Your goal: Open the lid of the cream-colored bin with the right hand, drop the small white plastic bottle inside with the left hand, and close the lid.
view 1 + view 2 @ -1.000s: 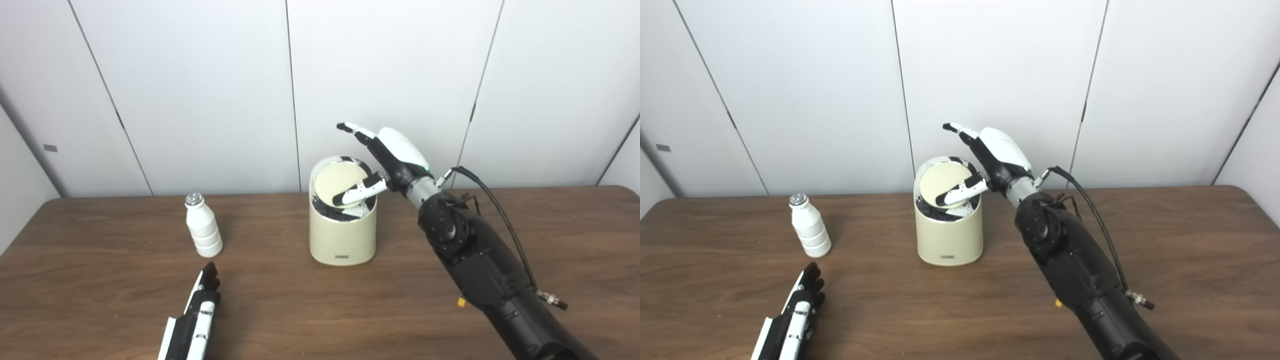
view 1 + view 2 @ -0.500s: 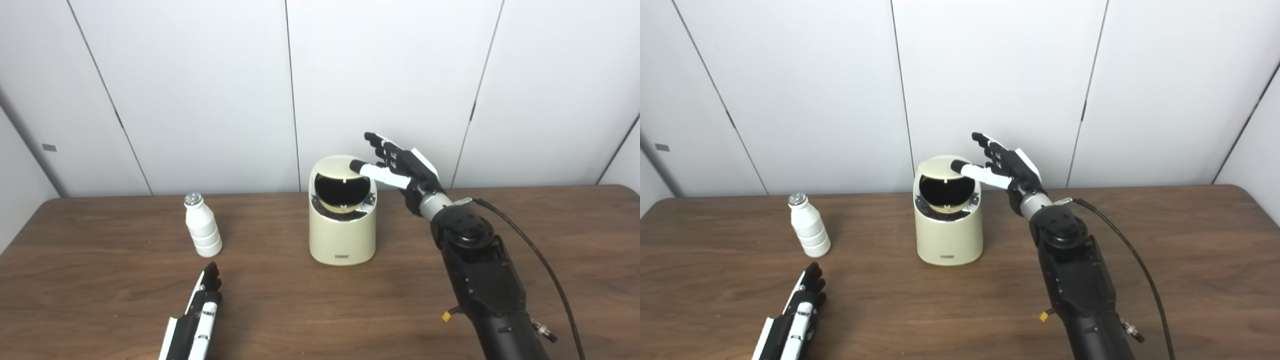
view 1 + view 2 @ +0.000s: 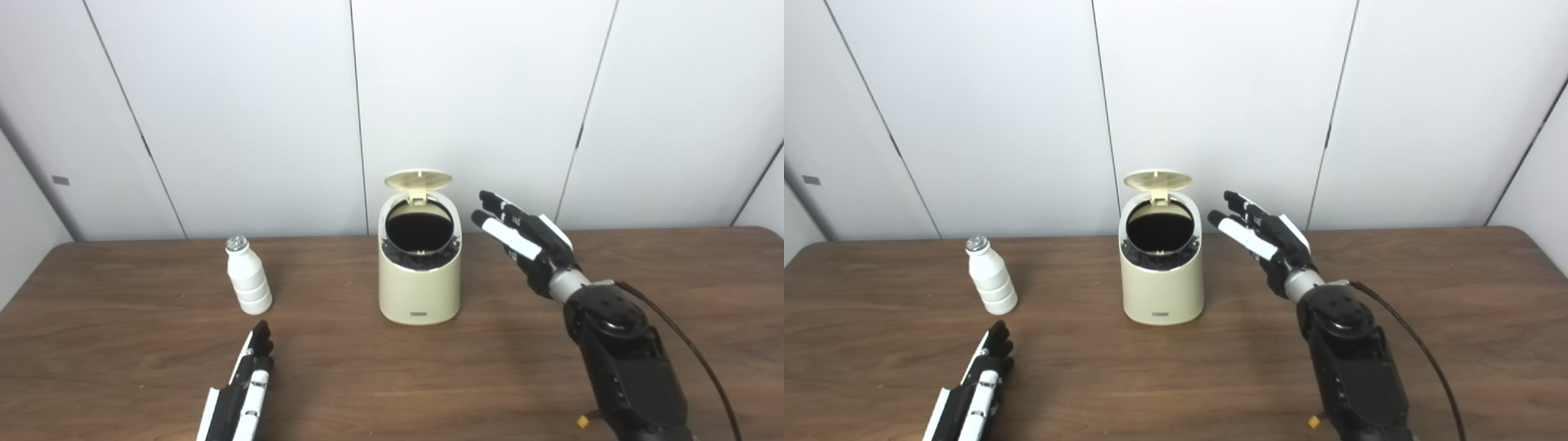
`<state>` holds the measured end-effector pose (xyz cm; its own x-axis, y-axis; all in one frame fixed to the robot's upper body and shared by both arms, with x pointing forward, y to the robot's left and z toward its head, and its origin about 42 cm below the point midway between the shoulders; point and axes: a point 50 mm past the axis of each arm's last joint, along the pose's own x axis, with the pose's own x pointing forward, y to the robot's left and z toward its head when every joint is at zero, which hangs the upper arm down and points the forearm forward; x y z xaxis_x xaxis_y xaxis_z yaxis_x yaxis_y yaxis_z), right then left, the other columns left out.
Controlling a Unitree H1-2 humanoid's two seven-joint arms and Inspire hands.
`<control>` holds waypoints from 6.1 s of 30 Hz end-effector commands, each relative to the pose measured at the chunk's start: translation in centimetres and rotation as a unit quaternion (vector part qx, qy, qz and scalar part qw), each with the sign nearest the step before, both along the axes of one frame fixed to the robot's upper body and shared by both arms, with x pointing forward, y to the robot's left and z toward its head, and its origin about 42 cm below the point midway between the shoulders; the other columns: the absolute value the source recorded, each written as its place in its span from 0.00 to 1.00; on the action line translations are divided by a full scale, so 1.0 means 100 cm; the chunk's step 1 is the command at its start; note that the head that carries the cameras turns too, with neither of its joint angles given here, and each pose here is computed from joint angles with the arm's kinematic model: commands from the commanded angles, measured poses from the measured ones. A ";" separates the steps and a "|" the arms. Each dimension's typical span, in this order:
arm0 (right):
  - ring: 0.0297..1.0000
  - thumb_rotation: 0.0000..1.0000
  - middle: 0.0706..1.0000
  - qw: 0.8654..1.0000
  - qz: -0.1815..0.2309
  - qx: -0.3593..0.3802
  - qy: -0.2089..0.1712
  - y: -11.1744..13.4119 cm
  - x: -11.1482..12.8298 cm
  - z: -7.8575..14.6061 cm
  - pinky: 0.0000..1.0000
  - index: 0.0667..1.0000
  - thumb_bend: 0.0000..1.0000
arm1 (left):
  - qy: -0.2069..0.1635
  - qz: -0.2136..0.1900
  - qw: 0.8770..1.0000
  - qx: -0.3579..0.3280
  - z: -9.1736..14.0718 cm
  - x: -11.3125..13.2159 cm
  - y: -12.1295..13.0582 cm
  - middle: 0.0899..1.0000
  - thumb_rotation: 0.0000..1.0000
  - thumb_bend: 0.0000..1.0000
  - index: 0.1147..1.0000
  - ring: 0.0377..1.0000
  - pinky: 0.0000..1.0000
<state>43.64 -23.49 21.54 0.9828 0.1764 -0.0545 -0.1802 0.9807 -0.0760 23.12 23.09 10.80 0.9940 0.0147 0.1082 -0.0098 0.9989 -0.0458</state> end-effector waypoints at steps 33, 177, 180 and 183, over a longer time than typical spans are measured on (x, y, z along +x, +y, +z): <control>1.00 0.97 1.00 0.998 -0.027 0.042 -0.038 -0.022 -0.188 -0.075 1.00 1.00 0.63 | 0.017 -0.010 1.000 -0.022 -0.008 -0.013 0.005 1.00 0.87 0.28 1.00 1.00 1.00; 0.98 1.00 0.95 0.989 -0.065 -0.099 -0.089 -0.067 -0.202 -0.109 1.00 1.00 0.67 | 0.040 0.164 0.938 0.303 0.095 0.165 0.061 0.84 0.28 0.84 0.81 0.86 0.82; 0.98 1.00 0.95 0.989 -0.064 -0.094 -0.090 -0.067 -0.201 -0.108 1.00 1.00 0.66 | 0.039 0.162 0.939 0.301 0.097 0.166 0.060 0.84 0.28 0.83 0.81 0.86 0.84; 0.98 1.00 0.95 0.990 -0.065 -0.094 -0.088 -0.069 -0.201 -0.109 1.00 1.00 0.66 | 0.036 0.162 0.940 0.297 0.099 0.167 0.059 0.83 0.26 0.83 0.80 0.86 0.83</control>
